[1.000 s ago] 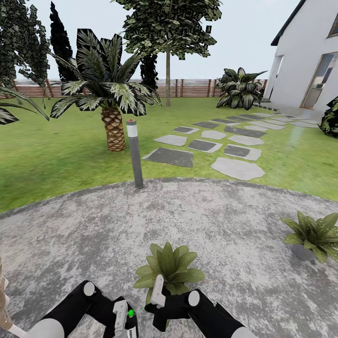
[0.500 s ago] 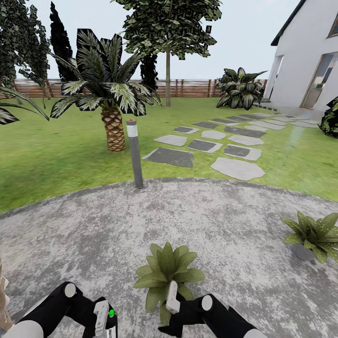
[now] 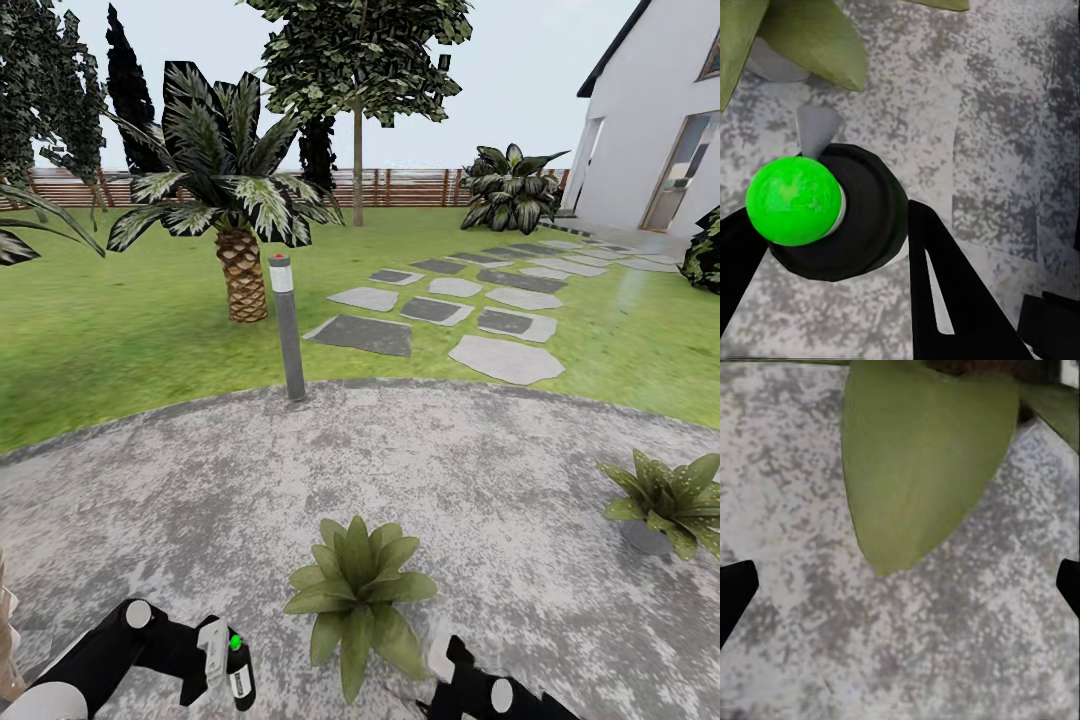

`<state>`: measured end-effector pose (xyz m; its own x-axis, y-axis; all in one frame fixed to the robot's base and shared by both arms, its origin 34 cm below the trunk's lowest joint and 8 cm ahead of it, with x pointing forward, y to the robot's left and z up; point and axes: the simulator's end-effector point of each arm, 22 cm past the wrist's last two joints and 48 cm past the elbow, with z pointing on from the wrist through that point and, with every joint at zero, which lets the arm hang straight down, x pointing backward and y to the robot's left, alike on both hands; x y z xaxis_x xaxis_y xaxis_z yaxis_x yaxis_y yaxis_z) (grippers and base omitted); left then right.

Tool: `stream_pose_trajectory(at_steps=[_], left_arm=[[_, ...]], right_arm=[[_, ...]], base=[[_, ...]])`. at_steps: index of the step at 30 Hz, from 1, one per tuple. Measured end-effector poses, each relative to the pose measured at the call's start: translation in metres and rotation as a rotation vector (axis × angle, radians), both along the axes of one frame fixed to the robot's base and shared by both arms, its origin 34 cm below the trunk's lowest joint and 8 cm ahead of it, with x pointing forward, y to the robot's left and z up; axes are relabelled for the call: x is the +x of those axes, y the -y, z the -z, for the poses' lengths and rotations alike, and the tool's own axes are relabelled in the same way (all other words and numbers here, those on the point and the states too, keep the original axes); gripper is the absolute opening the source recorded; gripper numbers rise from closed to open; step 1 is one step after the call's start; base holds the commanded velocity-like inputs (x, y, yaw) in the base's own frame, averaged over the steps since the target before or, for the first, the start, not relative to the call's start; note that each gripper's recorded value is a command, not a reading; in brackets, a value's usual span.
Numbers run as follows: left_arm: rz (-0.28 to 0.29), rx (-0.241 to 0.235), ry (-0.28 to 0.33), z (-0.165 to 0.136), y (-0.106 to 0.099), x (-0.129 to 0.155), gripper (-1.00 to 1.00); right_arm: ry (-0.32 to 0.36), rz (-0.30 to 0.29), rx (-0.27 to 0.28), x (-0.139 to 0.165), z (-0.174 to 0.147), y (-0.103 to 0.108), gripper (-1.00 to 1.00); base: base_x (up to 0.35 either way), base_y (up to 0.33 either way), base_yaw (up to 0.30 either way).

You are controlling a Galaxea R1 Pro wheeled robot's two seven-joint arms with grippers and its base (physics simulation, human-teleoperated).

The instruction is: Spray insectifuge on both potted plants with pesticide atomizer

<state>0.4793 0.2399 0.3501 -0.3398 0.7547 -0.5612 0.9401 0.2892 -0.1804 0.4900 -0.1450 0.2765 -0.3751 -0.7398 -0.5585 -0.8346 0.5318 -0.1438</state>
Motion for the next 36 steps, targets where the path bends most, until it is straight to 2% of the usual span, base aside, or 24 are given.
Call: stream_pose_trajectory(at_steps=[3,5,7,8,10,11,13,16,18,25,30,34,36], left_arm=[[-0.026,-0.006,0.004,-0.002,-0.003,0.004,-1.0],[-0.048,-0.011,0.008,-0.003,-0.005,0.007,-1.0],[-0.065,-0.015,0.012,-0.004,-0.007,0.009,-1.0],[-0.074,-0.017,0.014,-0.004,-0.008,0.011,-1.0],[-0.087,-0.018,0.012,-0.004,-0.009,0.012,-1.0],[-0.105,-0.017,0.005,-0.004,-0.011,0.012,-1.0],[-0.151,-0.008,-0.02,-0.003,-0.016,0.013,-1.0],[-0.204,0.009,-0.052,-0.001,-0.021,0.014,-1.0],[-0.235,0.027,-0.044,0.001,-0.026,0.019,-1.0],[-0.295,0.067,-0.028,0.006,-0.034,0.028,-1.0],[-0.369,0.12,0.003,0.012,-0.045,0.041,-1.0],[-0.461,0.199,-0.072,0.021,-0.061,0.034,-1.0],[-0.48,0.216,-0.096,0.024,-0.063,0.03,-1.0]], right_arm=[[0.015,0.065,-0.068,-0.013,0.016,0.036,1.0],[0.023,0.112,-0.074,-0.02,0.021,0.061,1.0],[0.05,0.21,-0.047,-0.015,0.017,0.09,1.0],[0.061,0.29,-0.025,-0.009,0.013,0.105,1.0],[0.073,0.401,0.003,-0.002,0.009,0.12,1.0],[0.079,0.48,0.025,0.002,0.007,0.129,1.0],[0.094,0.597,0.05,0.009,0.003,0.143,1.0],[0.147,0.743,0.03,0.018,-0.002,0.169,1.0],[0.199,0.826,-0.016,0.022,-0.007,0.187,1.0],[0.216,0.883,-0.037,0.017,-0.007,0.196,1.0],[0.203,0.976,-0.02,0.01,-0.005,0.205,1.0],[0.196,1.02,-0.013,0.005,-0.003,0.21,1.0],[0.195,1.024,-0.012,0.004,-0.003,0.21,1.0]], base=[[0.0,0.0,0.0],[0.0,0.0,0.0],[0.0,0.0,0.0],[0.0,0.0,0.0],[0.0,0.0,0.0],[0.0,0.0,0.0],[0.0,0.0,0.0],[0.0,0.0,0.0],[0.0,0.0,0.0],[0.0,0.0,0.0],[0.0,0.0,0.0],[0.0,0.0,0.0],[0.0,0.0,0.0]])
